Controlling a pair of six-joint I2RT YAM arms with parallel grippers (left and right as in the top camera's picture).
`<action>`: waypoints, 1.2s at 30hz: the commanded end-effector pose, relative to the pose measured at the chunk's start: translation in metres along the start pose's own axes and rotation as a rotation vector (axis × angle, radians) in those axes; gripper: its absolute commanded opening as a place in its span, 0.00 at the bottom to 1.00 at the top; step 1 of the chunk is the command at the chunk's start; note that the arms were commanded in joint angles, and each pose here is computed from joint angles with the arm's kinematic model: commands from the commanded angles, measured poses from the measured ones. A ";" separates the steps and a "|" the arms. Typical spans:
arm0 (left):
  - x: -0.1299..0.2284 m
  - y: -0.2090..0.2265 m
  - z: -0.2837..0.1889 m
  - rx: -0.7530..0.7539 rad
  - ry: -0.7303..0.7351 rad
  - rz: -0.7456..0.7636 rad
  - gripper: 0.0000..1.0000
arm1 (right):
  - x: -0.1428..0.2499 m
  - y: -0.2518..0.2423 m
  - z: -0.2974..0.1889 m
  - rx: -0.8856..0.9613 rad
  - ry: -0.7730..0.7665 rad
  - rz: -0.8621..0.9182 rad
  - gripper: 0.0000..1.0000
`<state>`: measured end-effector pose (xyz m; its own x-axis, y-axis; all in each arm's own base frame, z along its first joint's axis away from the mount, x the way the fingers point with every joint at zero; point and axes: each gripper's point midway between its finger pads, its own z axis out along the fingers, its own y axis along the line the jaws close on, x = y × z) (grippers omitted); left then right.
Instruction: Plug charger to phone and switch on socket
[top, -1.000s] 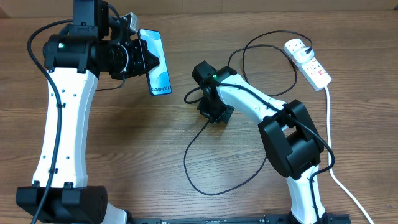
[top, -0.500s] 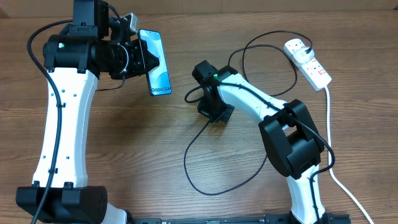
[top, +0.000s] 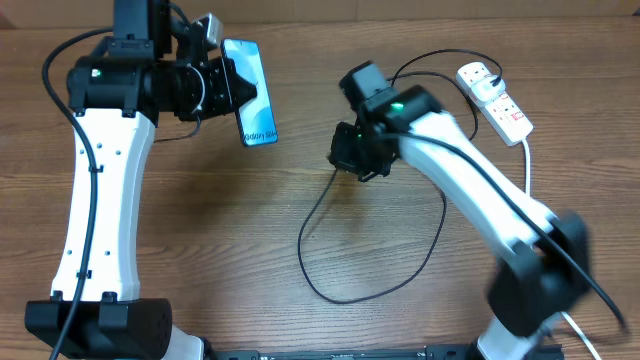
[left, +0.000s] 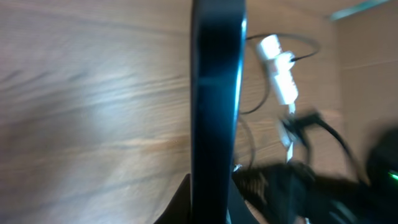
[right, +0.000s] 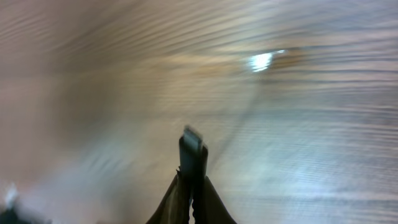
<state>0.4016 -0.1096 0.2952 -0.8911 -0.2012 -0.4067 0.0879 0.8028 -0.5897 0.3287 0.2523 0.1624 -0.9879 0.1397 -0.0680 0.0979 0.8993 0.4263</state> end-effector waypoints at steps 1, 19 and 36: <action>-0.008 -0.035 -0.015 0.232 -0.013 0.026 0.04 | 0.031 0.039 -0.043 -0.170 0.014 -0.264 0.04; -0.012 -0.050 -0.025 0.351 -0.025 0.071 0.04 | 0.032 0.027 -0.097 -0.029 -0.246 -0.106 0.05; 0.000 0.055 -0.019 -0.249 -0.036 -0.134 0.04 | -0.023 0.015 -0.023 0.242 -0.078 0.012 0.65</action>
<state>0.3982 -0.0635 0.2746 -0.8838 -0.3168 -0.3443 -0.1170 0.8621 -0.4930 0.3230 0.2447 0.1764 -0.9792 0.1753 -0.1022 0.1559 0.9722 0.1745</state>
